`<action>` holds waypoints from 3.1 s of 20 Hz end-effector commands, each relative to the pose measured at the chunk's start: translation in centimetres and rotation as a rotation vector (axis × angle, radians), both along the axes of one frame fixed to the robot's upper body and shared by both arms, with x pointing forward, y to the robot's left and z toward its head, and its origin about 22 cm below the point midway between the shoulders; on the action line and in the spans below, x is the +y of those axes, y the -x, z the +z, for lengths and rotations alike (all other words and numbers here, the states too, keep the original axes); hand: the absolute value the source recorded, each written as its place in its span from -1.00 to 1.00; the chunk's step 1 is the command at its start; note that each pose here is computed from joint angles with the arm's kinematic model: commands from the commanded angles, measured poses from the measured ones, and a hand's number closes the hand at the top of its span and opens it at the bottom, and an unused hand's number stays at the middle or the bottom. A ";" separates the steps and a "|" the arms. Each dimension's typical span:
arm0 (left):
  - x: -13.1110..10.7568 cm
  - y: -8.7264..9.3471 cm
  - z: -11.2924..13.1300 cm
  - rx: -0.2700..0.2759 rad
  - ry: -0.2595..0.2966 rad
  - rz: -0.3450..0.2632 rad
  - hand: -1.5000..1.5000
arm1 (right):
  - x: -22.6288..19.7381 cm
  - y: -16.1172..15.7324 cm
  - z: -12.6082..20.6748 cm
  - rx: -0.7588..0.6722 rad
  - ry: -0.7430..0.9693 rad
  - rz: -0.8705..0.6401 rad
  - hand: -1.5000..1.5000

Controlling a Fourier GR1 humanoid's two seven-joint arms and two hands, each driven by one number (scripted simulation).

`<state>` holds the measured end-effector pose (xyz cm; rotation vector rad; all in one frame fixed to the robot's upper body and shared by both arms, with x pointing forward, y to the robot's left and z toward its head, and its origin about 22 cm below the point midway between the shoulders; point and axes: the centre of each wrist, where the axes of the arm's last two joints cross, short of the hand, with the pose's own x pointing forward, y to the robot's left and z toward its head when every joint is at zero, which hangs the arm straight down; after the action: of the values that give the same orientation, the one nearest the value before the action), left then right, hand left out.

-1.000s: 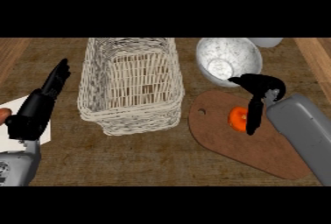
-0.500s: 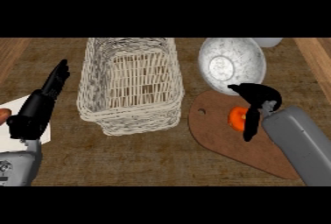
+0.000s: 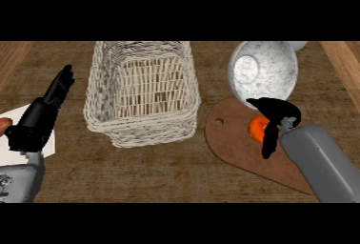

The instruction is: Pick the squash from the cutting board and place it in the basket

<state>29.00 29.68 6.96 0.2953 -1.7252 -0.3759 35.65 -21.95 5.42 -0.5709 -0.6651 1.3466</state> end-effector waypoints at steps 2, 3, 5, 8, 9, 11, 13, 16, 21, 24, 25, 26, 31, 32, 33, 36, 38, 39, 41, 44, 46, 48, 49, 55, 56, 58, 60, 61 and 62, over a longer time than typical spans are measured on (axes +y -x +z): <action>0.4 -0.5 -1.2 -0.002 -0.007 -0.006 0.00 | -0.9 -0.4 -0.6 0.018 0.027 -0.019 -1.00; 0.8 0.9 -1.4 0.005 0.003 -0.013 0.00 | -0.7 0.0 -1.9 0.032 0.029 -0.023 -1.00; -1.2 -0.7 1.3 0.007 -0.002 0.009 0.00 | -0.8 0.1 -1.0 0.009 0.003 -0.030 -1.00; -0.2 0.5 -0.3 0.003 0.000 -0.018 0.00 | -0.6 0.1 -3.2 0.015 0.029 -0.030 -1.00; 0.1 1.3 0.4 0.012 0.002 -0.002 0.00 | -1.9 2.2 -2.5 0.038 0.020 -0.023 -1.00; -0.6 1.2 0.4 0.002 -0.007 -0.001 0.00 | -0.6 0.3 -2.5 0.048 0.003 -0.031 -1.00; -0.5 1.1 0.1 -0.001 -0.001 -0.009 0.00 | -1.2 -0.7 -2.8 0.026 -0.036 -0.068 1.00; -0.9 0.4 -0.5 0.008 0.009 0.001 0.00 | -0.9 0.8 -3.6 0.027 -0.039 -0.028 1.00; -1.5 -0.6 0.7 0.000 -0.004 -0.009 0.00 | -1.3 0.9 -4.6 -0.025 -0.002 0.052 1.00; -0.5 0.1 1.6 -0.013 -0.003 0.008 0.00 | 0.9 -0.8 -4.7 -0.081 -0.001 0.062 1.00; -2.6 0.4 0.0 0.012 0.001 -0.010 0.00 | -1.0 0.2 -5.4 -0.097 0.018 0.062 1.00; -0.7 0.2 0.0 -0.010 -0.014 0.000 0.00 | -0.8 1.9 -6.7 -0.107 0.024 0.076 1.00; -1.0 -0.2 -1.2 -0.003 0.009 -0.008 0.00 | -1.8 -3.4 -3.0 -0.325 0.047 0.123 1.00; -2.0 0.4 0.2 -0.024 0.000 -0.036 0.00 | -5.7 -4.7 0.0 -0.381 0.073 0.121 1.00; -1.9 0.1 0.4 -0.019 0.023 -0.064 0.00 | -5.0 -4.3 -1.8 -0.412 0.091 0.149 1.00; -2.5 -0.7 0.3 -0.017 0.018 -0.051 0.00 | -5.9 -5.6 -0.5 -0.549 0.088 0.143 1.00; -1.8 -0.8 0.4 -0.010 0.002 -0.033 0.00 | -4.9 -7.1 2.6 -0.660 0.010 0.099 1.00; -1.2 -0.9 1.8 -0.015 0.002 -0.024 0.00 | -6.6 -6.7 2.4 -0.717 -0.033 0.074 1.00; -1.8 -0.2 0.6 -0.013 0.008 -0.042 0.00 | -5.6 -7.3 4.2 -0.836 -0.186 0.029 1.00; -0.6 -0.2 0.9 -0.014 0.000 -0.013 0.00 | -3.1 -8.5 8.4 -0.947 -0.482 0.028 1.00; -0.6 0.2 1.0 -0.009 0.000 -0.021 0.00 | -2.6 -8.8 9.5 -0.983 -0.597 0.045 1.00; -0.8 -0.3 0.9 -0.008 -0.006 -0.030 0.00 | -1.4 -9.5 12.7 -0.997 -0.745 0.097 1.00; -0.5 -0.3 0.8 0.005 -0.007 -0.020 0.00 | -1.4 -9.9 15.2 -1.003 -0.743 0.111 1.00; -0.8 -0.5 -0.5 0.003 0.006 0.013 0.00 | 4.5 -8.9 21.3 -0.962 -0.845 0.253 1.00; -0.1 -0.7 0.4 -0.019 -0.002 0.003 0.00 | 5.2 -9.2 25.1 -0.966 -0.854 0.251 1.00; -1.9 0.0 -0.3 -0.001 0.006 -0.014 0.00 | 6.8 -9.2 25.3 -0.911 -0.880 0.262 1.00; -0.3 0.7 -0.5 0.000 -0.003 -0.015 0.00 | 7.9 -9.2 25.5 -0.879 -0.883 0.245 1.00; -1.5 -0.6 0.5 0.006 0.011 -0.017 0.00 | 9.8 -8.8 26.0 -0.861 -0.855 0.296 1.00; -1.5 -0.8 0.2 0.001 -0.021 -0.018 0.00 | 11.3 -8.2 28.7 -0.839 -0.858 0.287 1.00</action>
<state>29.17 28.80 7.08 0.2854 -1.7255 -0.3892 44.89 -14.42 30.29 -0.3601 -1.9692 0.8354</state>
